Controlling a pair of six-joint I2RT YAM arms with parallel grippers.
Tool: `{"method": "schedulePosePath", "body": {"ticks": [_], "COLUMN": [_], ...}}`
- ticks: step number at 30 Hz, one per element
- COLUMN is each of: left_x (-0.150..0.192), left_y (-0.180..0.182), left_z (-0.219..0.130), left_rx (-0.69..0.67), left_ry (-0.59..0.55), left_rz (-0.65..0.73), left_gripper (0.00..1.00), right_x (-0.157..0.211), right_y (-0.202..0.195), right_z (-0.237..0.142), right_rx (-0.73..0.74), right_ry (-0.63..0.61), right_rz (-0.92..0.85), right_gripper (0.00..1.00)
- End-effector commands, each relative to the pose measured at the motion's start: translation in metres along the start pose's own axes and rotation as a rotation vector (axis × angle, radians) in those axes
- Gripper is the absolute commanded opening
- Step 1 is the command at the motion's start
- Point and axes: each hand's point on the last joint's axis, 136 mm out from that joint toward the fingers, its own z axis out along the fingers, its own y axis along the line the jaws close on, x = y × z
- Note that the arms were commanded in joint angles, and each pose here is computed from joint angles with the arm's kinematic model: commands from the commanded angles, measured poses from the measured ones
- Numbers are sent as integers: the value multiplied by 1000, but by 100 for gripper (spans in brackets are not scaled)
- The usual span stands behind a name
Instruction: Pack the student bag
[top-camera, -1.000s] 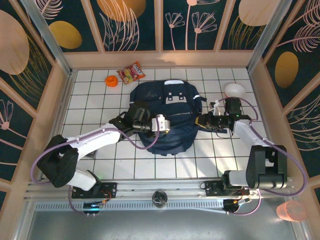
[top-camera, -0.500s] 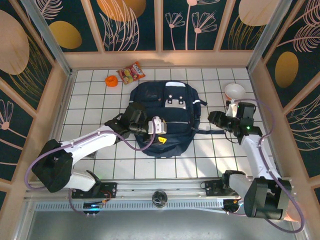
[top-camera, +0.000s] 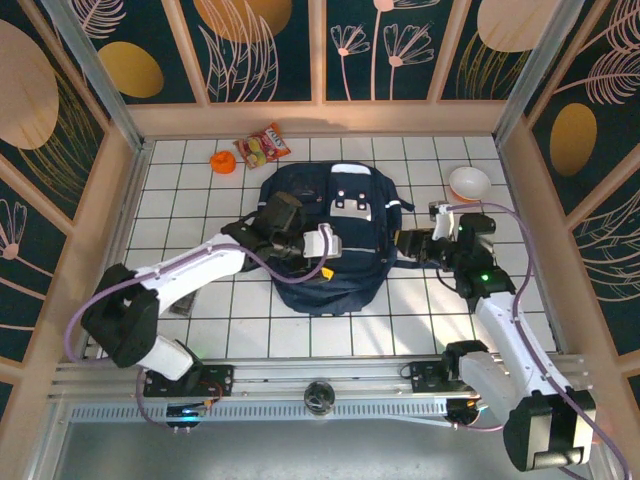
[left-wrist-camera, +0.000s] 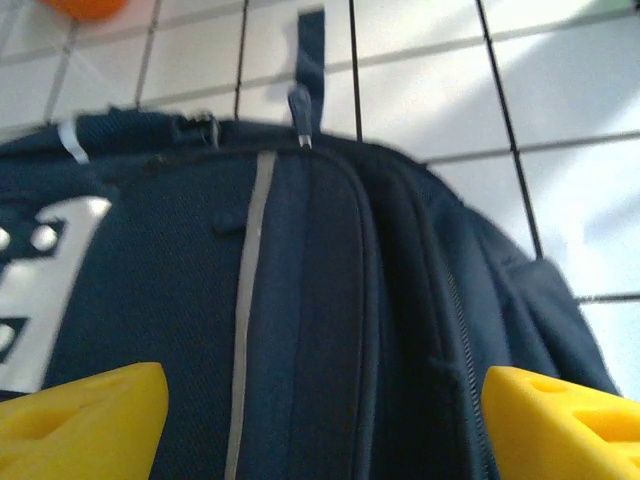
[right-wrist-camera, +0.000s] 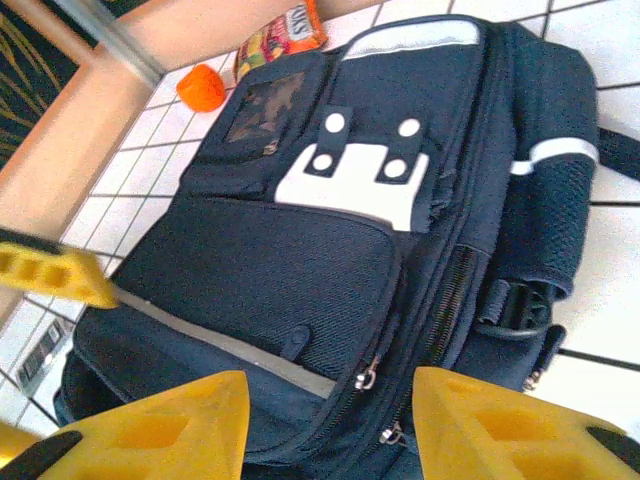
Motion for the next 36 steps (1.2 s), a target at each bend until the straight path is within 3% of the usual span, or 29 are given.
{"method": "schedulePosePath", "body": {"ticks": [1, 4, 8, 10, 12, 13, 19, 23, 30, 36], "left_x": [33, 46, 42, 32, 19, 22, 12, 5, -12, -16], "left_y": [-3, 7, 9, 8, 12, 9, 18, 27, 44, 47], "left_z": [11, 19, 18, 11, 0, -4, -45, -67, -86, -89], "left_rx": [21, -27, -40, -57, -107, -114, -165, -185, -211, -209], "left_ry": [159, 214, 195, 143, 71, 47, -146, -241, -312, -318], "left_rz": [33, 32, 33, 46, 54, 42, -19, -48, -44, -35], "left_gripper": [81, 74, 50, 31, 4, 0, 0, 0, 0, 0], "right_x": [-11, -10, -9, -7, -3, -1, 6, 21, 58, 68], "right_y": [1, -3, -8, -10, -13, -15, -17, -3, 30, 33], "right_z": [2, 5, 6, 6, 7, 7, 12, 23, 40, 51], "right_rx": [12, 29, 56, 66, 75, 79, 74, -14, -224, -281], "right_ry": [-32, -8, 2, 4, 15, 21, 59, 103, 164, 181], "right_rz": [-124, -141, -168, -191, -228, -245, -352, -464, -621, -670], "right_gripper": [48, 49, 50, 50, 50, 50, 51, 51, 52, 53]}}
